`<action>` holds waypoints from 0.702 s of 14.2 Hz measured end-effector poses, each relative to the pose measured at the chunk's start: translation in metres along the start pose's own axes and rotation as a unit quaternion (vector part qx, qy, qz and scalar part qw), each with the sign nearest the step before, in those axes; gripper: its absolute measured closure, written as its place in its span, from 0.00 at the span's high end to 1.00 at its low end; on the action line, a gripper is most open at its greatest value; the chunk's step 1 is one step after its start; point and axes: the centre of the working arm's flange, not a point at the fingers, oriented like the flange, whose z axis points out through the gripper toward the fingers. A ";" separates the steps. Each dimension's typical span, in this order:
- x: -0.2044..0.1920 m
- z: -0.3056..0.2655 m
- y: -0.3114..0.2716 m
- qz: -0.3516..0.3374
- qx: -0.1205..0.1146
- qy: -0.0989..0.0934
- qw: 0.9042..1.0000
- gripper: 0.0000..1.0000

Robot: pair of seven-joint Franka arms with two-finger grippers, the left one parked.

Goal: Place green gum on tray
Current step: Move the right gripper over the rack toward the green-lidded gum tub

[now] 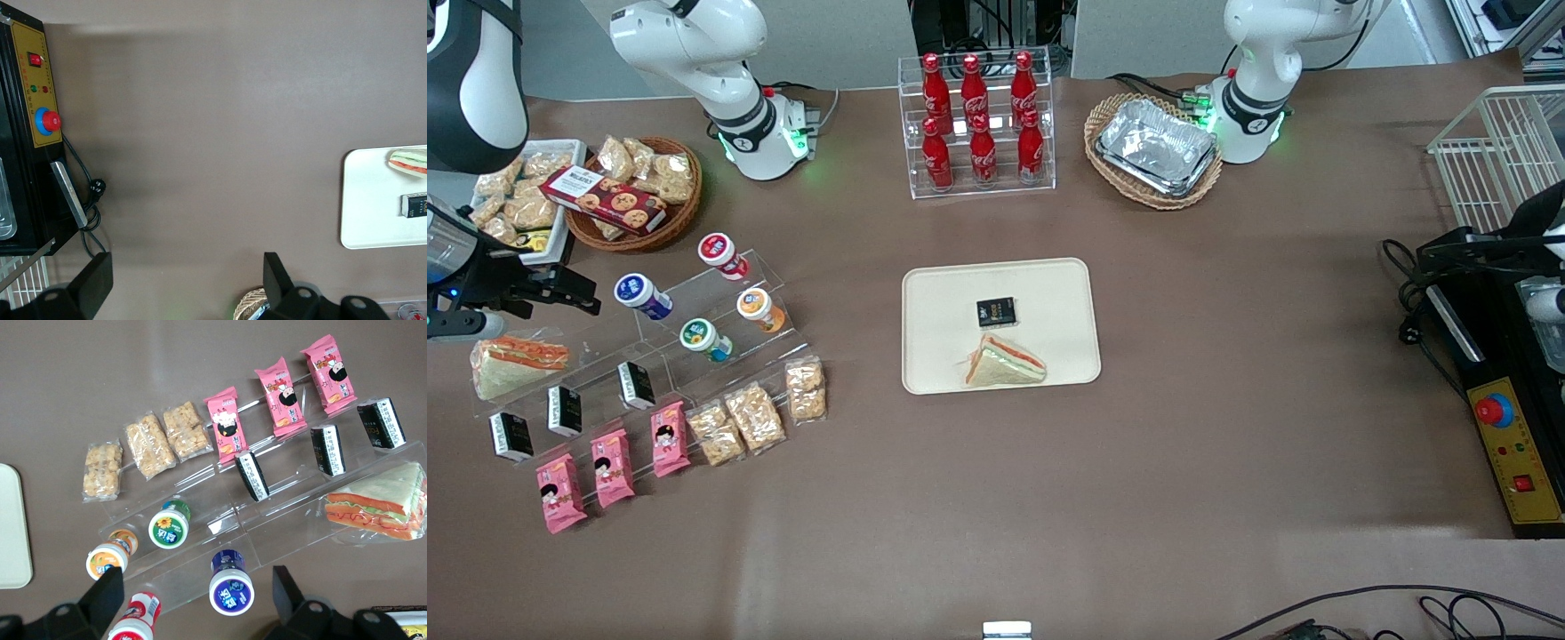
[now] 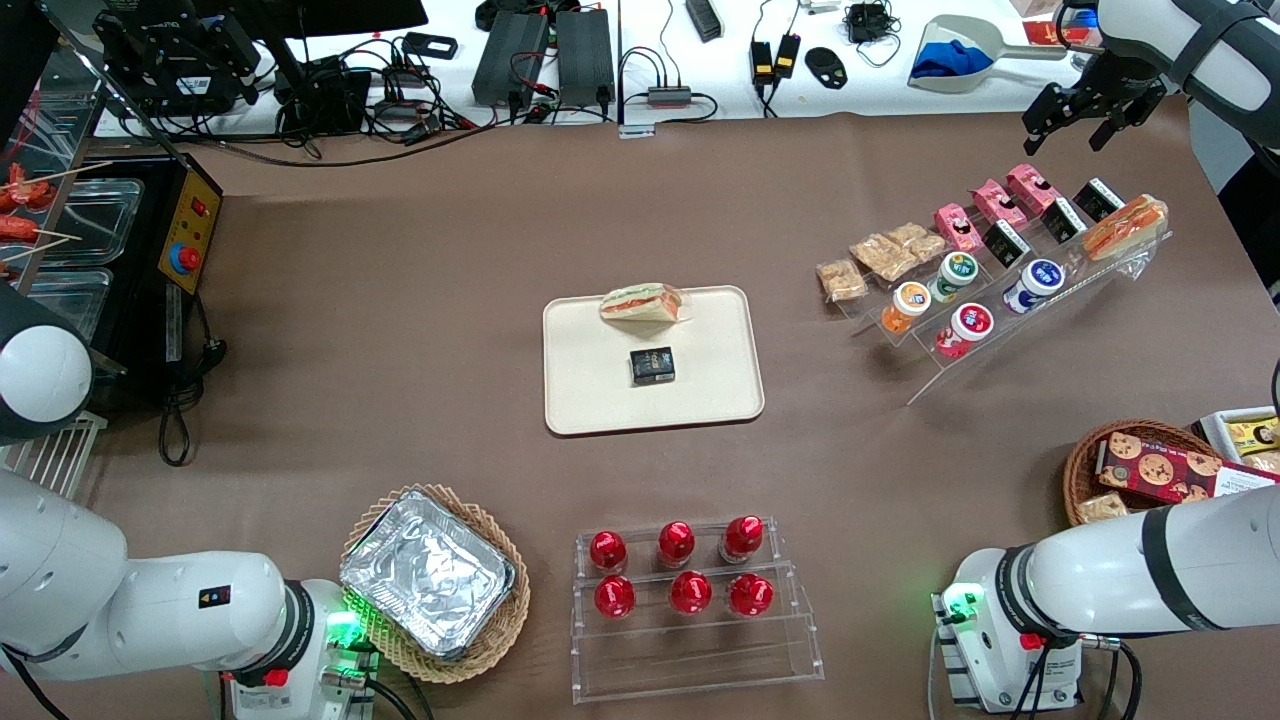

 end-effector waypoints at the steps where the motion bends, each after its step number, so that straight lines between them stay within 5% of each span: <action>1: 0.000 0.000 0.000 0.000 0.000 0.000 1.000 1.00; 10: 0.000 0.000 -0.006 -0.006 0.000 -0.001 1.000 1.00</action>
